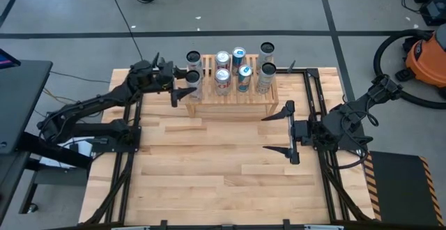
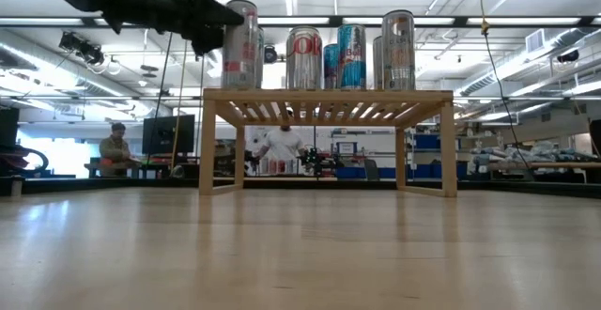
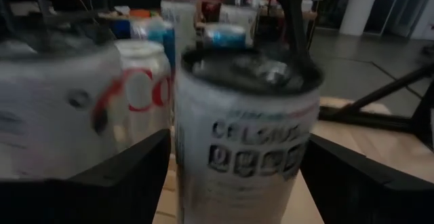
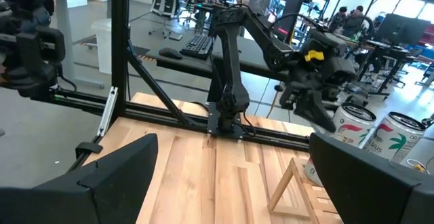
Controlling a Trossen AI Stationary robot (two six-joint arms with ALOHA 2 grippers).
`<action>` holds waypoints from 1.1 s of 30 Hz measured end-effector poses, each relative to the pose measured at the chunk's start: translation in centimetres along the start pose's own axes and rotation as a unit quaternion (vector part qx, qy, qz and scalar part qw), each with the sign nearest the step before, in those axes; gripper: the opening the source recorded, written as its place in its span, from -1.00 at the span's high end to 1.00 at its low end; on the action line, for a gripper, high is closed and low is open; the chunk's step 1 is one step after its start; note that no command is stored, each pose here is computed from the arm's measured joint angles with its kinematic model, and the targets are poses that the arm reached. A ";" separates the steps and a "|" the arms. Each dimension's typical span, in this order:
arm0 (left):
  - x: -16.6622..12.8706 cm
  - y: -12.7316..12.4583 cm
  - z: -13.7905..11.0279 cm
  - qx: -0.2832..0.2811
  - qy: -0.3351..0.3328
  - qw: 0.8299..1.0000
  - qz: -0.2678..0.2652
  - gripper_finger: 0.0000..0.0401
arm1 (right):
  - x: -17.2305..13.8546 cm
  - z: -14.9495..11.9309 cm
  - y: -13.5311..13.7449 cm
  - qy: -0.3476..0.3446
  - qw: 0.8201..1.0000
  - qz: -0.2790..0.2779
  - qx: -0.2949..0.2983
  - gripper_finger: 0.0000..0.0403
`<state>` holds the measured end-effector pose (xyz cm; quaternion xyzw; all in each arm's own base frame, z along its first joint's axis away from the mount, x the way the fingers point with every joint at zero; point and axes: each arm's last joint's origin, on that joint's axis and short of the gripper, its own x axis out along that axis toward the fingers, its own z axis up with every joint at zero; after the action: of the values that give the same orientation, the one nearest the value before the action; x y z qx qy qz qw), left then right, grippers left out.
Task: Place canned beverage on shelf
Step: Put the white pink soda can on the shelf aligned with the other white pink soda can
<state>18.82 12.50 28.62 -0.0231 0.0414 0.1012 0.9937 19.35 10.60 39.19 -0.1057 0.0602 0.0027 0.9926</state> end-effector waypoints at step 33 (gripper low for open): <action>-2.3 0.1 -0.1 -0.045 0.042 0.997 0.050 -0.58 | 0.0 -0.3 -0.1 0.015 1.000 -0.015 -0.008 -0.95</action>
<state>16.51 12.15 28.73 -0.0701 0.0798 0.1519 0.9827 19.32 10.48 38.92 -0.1147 0.0731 -0.0132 0.9906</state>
